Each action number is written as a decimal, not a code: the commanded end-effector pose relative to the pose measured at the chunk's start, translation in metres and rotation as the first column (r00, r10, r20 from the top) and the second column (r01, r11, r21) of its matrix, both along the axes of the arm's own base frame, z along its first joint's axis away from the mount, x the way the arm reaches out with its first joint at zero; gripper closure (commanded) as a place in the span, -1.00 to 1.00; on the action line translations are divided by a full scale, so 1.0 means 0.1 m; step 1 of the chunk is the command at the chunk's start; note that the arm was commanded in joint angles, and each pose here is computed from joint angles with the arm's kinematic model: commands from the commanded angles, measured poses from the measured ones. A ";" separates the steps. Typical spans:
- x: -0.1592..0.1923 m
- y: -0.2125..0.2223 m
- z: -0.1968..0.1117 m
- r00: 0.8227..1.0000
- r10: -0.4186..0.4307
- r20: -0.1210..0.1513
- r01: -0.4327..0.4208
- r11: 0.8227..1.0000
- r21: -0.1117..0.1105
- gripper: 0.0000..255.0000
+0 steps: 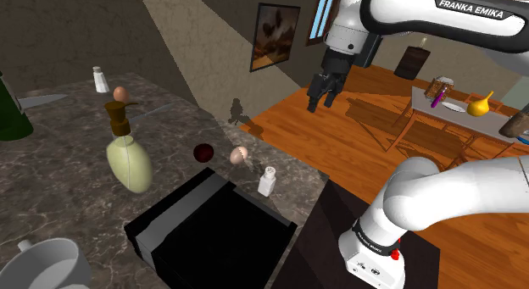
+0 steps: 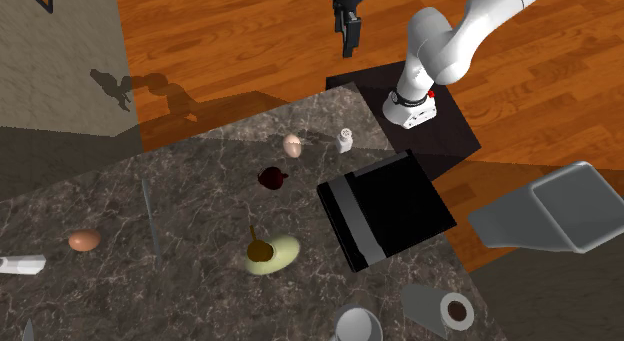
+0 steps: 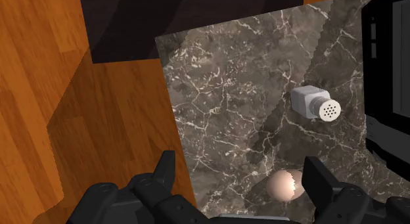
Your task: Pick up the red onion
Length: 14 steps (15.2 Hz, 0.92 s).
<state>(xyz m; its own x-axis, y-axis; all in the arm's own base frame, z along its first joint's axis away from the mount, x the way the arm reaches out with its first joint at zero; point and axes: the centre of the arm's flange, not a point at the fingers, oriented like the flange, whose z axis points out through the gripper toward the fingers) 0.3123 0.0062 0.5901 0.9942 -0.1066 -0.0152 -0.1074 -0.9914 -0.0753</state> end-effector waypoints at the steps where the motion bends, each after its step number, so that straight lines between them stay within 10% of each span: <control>1: 0.00 0.00 0.00 1.000 0.000 0.000 0.000 1.000 0.000 -1.00; 14: 0.92 1.21 -0.82 0.977 -0.214 0.016 0.215 0.976 -0.033 -1.00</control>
<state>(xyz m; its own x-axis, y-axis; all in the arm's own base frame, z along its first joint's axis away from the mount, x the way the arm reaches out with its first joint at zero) 0.3970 0.1196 0.5171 0.9544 -0.2984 0.0020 -0.2980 -0.9535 -0.0450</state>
